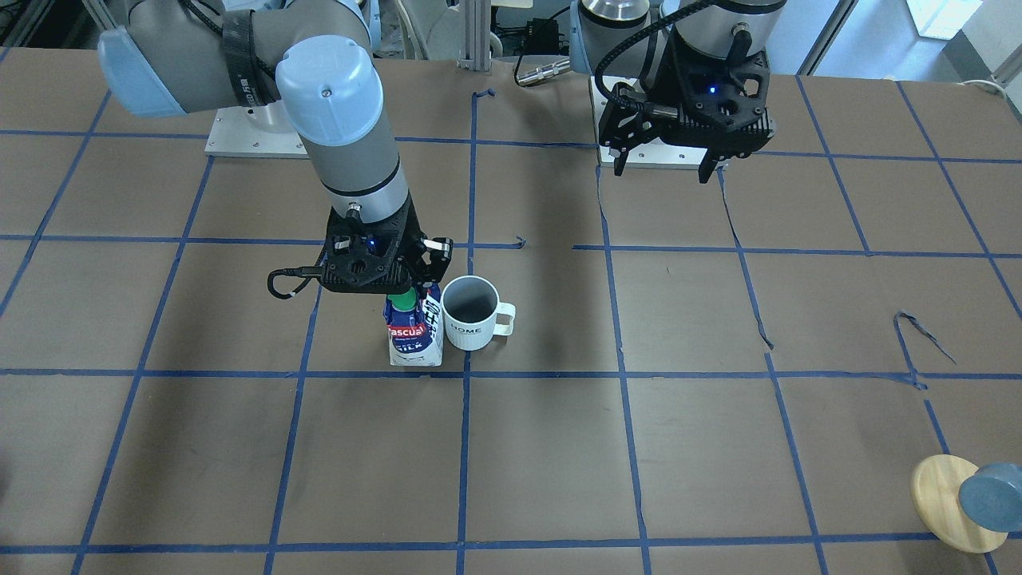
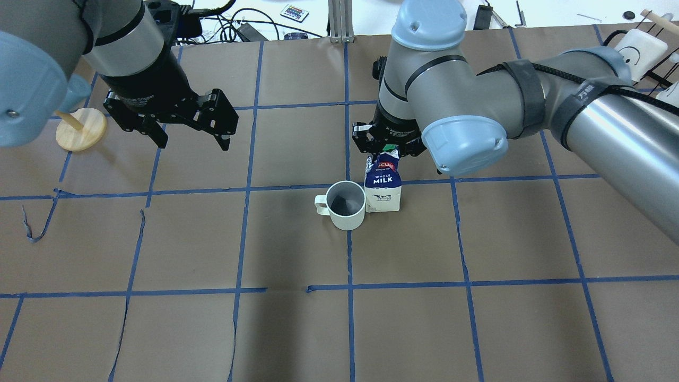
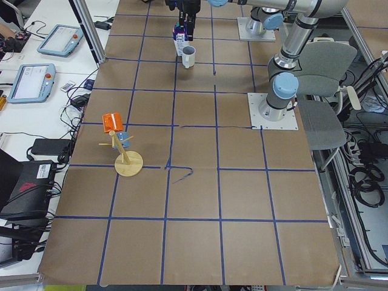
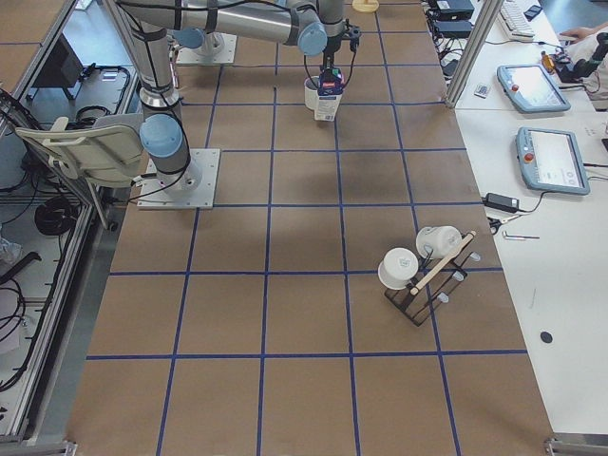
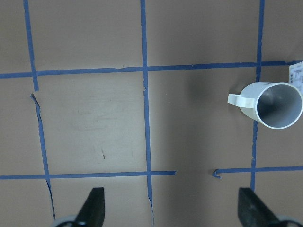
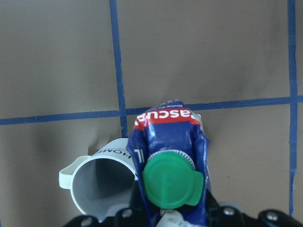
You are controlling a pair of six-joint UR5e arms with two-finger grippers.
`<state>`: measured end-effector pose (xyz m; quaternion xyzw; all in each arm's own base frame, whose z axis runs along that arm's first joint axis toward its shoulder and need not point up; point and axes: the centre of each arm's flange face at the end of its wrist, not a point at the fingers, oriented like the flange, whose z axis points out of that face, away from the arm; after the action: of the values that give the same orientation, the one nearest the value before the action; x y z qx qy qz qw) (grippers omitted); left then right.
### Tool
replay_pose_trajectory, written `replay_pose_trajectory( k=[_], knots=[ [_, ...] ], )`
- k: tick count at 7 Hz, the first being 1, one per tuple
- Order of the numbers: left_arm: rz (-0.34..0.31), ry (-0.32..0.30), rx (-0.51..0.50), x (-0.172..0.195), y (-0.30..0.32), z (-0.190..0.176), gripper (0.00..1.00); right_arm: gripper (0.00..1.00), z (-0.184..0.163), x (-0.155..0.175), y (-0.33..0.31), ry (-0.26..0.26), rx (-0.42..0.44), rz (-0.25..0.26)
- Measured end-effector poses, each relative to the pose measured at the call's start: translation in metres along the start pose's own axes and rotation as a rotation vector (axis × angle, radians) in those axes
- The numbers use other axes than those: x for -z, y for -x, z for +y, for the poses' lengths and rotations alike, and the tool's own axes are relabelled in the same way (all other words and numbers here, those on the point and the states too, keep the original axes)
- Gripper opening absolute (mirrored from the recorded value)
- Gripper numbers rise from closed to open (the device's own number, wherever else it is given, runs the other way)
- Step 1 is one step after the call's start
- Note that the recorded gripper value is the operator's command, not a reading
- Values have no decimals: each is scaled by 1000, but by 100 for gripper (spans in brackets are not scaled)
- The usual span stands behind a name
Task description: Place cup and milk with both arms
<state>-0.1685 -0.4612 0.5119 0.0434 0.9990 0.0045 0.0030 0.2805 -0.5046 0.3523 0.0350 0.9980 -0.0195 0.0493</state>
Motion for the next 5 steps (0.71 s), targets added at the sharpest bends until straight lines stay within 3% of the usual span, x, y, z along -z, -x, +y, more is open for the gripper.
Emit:
replay_pose_trajectory(
  k=[5],
  knots=[
    [1,-28,0,5,2,1,100,46,8,-9,-2,12,15,9]
  ],
)
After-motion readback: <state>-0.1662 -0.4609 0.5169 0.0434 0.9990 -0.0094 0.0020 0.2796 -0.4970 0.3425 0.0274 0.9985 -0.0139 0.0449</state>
